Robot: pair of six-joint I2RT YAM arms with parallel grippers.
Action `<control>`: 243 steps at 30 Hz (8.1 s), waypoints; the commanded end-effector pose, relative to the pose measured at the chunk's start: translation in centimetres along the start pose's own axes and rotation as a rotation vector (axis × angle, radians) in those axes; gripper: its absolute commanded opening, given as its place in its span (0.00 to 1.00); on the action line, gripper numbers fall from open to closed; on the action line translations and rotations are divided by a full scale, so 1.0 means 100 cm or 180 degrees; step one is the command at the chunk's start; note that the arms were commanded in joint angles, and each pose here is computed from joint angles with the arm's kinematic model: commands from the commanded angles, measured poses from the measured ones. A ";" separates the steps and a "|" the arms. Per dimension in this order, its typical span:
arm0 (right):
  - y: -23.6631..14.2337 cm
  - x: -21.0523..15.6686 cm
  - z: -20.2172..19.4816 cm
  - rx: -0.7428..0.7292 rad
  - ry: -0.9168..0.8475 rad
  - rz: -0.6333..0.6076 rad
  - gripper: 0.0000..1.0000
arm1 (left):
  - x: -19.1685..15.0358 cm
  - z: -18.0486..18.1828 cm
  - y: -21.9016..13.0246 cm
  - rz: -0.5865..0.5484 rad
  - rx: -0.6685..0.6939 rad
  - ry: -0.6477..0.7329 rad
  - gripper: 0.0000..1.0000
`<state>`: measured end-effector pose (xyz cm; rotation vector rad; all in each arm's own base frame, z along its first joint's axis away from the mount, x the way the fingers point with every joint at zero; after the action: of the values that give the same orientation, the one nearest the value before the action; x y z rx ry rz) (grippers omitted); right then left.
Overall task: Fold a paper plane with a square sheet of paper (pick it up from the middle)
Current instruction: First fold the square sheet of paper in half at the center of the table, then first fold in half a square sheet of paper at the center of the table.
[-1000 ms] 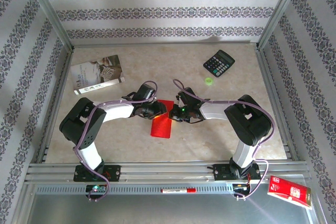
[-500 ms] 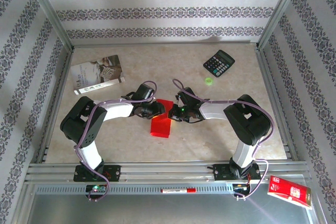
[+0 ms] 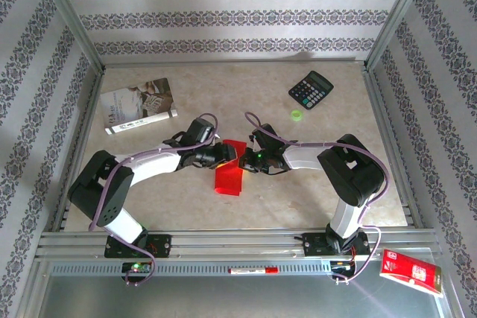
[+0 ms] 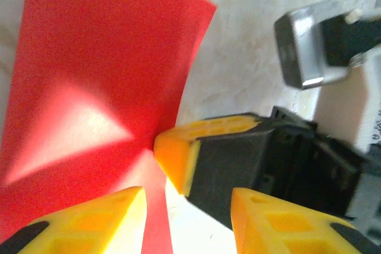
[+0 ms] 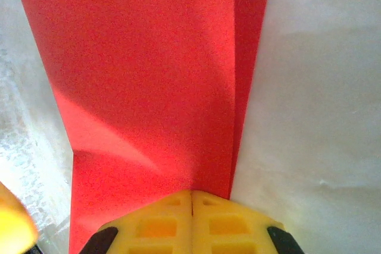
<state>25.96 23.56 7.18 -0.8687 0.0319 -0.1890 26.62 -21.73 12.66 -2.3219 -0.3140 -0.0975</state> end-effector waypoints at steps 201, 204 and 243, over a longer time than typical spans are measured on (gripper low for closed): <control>0.003 0.005 -0.065 -0.0818 0.0114 0.0334 0.00 | -0.009 0.001 0.008 0.0088 -0.0401 -0.0117 0.44; 0.003 0.007 -0.064 -0.0815 0.0120 0.0316 0.00 | -0.020 0.018 0.019 0.0233 -0.0238 -0.0219 0.43; -0.001 0.003 -0.050 -0.0849 0.0277 -0.0173 0.00 | -0.030 0.064 0.013 0.0653 0.0159 -0.0217 0.32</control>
<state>27.94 21.85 7.68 -0.9394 0.0229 -0.3029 24.95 -19.76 8.41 -2.3699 -0.1408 0.0390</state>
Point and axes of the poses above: each hand's point on the last joint's axis, 136 mm out from that joint toward the fingers, its own y axis out along the fingers, its own z axis along the line the jaws close on, x = y × z, the point moved 8 cm from there along -y, back along the fingers, and after that the axes turned 3 degrees about y, right-handed, at the moved point
